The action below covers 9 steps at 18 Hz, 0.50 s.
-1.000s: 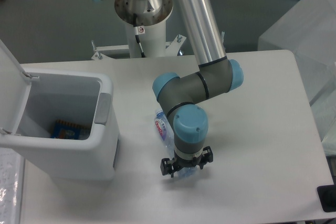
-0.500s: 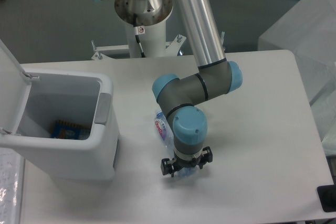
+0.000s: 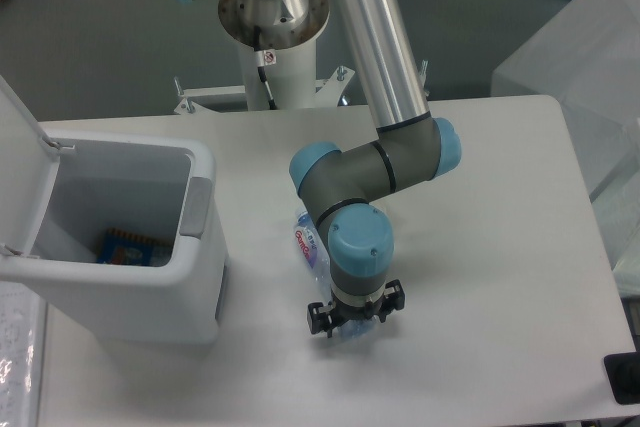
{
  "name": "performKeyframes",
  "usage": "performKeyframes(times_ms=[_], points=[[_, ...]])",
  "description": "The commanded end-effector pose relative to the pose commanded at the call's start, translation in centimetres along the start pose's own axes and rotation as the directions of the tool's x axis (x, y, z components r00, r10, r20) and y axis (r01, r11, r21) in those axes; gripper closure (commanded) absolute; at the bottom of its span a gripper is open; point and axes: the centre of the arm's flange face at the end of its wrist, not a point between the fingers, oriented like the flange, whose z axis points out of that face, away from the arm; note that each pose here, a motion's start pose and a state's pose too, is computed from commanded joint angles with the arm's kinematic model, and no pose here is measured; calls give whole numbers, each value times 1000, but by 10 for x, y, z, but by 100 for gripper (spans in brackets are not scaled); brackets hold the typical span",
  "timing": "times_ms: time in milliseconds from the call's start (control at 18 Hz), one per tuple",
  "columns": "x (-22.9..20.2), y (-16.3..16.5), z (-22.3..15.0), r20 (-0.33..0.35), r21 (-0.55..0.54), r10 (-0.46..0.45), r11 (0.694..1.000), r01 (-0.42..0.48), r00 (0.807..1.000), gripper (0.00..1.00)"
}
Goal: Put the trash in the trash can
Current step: 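Close the gripper around the bottle's middle and hold it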
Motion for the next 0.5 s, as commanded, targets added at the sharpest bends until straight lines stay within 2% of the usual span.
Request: performKeyframes(times_ms=[500], points=[[1,1,-1,0,0,2,1000,-2,1000,21]])
